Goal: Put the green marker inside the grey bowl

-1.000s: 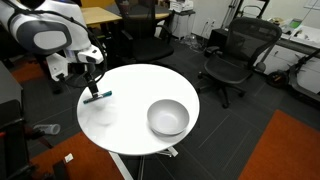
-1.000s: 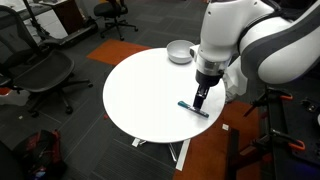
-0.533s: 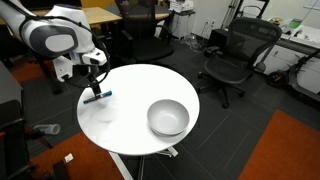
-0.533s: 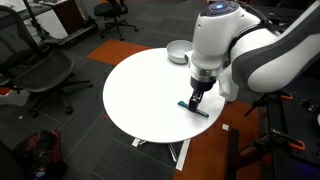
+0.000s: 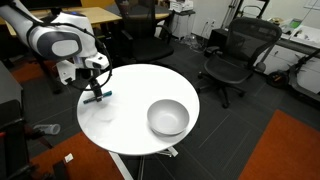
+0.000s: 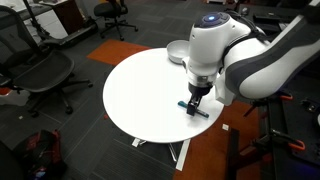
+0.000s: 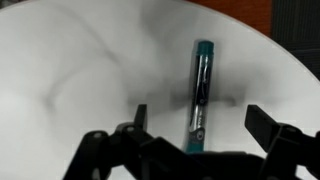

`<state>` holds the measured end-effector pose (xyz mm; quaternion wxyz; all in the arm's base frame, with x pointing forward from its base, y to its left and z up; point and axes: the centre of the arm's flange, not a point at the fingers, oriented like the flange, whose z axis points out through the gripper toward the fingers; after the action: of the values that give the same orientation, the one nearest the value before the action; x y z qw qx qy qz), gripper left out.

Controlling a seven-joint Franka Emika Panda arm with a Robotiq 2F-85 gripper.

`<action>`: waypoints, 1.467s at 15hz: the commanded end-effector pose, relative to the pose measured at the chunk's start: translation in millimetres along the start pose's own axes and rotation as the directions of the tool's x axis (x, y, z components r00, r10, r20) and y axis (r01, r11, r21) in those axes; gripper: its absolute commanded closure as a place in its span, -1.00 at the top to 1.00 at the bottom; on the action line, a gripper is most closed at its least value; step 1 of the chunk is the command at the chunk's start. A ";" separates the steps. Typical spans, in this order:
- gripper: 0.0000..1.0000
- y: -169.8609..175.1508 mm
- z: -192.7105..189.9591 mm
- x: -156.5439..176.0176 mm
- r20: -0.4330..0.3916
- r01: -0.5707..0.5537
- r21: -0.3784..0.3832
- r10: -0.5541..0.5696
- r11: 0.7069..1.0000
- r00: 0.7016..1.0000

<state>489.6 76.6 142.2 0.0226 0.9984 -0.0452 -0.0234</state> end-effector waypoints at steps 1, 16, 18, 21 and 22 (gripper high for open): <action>0.50 -4.8 6.4 3.8 0.000 -0.008 -0.012 0.008 1.000 1.000; -0.91 7.4 -6.0 5.2 -0.026 -0.010 -0.041 0.009 0.999 1.000; -0.91 27.2 -21.4 11.2 -0.039 -0.017 -0.038 0.016 0.999 0.999; -0.91 58.7 -48.3 23.8 -0.080 -0.056 -0.036 0.053 0.998 0.995; -0.91 66.6 -55.6 28.0 -0.093 -0.067 -0.041 0.063 0.997 0.994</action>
<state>510.5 33.1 165.2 0.0404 0.9966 -0.0713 0.0060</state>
